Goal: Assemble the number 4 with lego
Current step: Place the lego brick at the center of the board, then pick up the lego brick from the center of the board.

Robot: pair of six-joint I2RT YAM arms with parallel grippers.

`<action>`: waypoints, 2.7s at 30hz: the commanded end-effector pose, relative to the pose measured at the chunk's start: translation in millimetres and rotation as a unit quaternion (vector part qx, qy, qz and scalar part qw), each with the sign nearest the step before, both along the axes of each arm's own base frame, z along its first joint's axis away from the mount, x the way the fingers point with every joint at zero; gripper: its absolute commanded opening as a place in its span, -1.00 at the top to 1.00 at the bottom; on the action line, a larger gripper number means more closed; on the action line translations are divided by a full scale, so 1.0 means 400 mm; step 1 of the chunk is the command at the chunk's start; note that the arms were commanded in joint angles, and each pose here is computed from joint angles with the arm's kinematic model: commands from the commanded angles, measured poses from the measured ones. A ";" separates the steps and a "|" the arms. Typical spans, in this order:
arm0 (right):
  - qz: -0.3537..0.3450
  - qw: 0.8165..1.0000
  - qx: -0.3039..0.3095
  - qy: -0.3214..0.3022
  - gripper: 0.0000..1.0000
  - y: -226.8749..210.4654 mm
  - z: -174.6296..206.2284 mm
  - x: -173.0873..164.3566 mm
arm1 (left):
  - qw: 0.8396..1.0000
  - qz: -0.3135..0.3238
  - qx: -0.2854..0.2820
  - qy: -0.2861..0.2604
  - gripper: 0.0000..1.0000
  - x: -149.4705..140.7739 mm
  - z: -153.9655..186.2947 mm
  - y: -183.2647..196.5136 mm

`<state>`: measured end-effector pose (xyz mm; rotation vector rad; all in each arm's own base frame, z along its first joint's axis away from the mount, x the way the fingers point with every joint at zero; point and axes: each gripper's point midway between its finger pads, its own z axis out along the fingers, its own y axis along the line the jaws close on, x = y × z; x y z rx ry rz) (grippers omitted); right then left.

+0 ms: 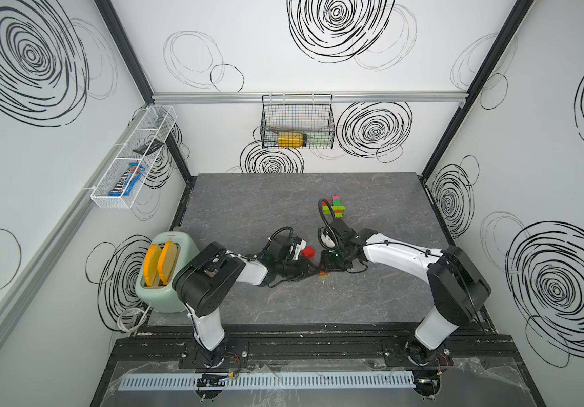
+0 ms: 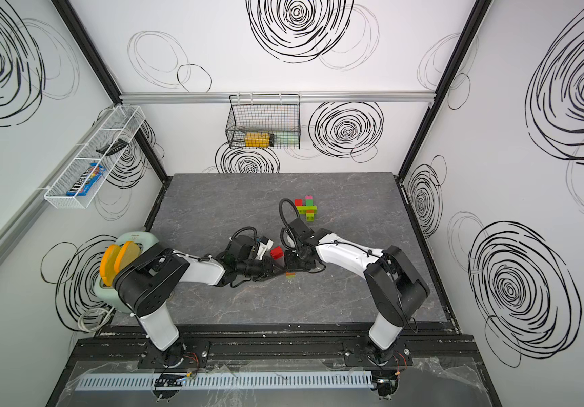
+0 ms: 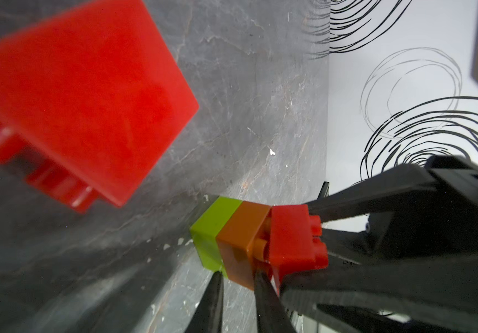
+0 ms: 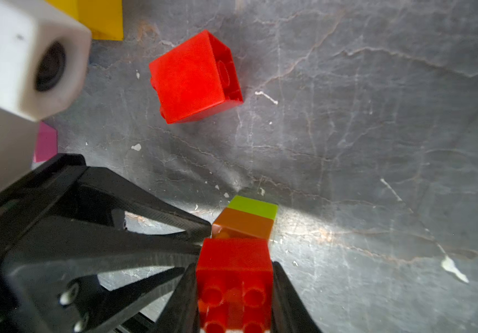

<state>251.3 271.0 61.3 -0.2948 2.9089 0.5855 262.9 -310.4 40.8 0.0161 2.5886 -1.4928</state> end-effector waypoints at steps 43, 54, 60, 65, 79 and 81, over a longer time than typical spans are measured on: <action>-0.087 0.990 -0.108 -0.007 0.14 -0.236 -0.085 -0.003 | 0.997 -0.007 0.047 -0.057 -0.57 0.036 0.071 0.051; -0.064 0.996 -0.053 -0.033 0.73 -0.186 -0.008 0.014 | 0.997 -0.013 0.049 -0.058 -0.50 0.030 0.069 0.046; -0.003 0.995 0.086 -0.043 1.00 -0.057 0.088 0.025 | 0.997 -0.027 0.044 -0.053 -0.12 0.010 0.062 0.017; 0.013 0.995 0.090 -0.033 1.00 -0.038 0.080 0.029 | 0.998 -0.028 0.030 -0.050 0.22 0.012 0.063 0.000; 0.050 0.997 0.057 -0.009 1.00 -0.013 0.042 0.020 | 0.999 -0.020 0.028 -0.039 0.54 0.020 0.038 -0.005; 0.054 0.997 0.050 -0.008 1.00 -0.010 0.036 0.017 | 0.999 -0.021 0.028 -0.039 0.55 0.019 0.037 -0.006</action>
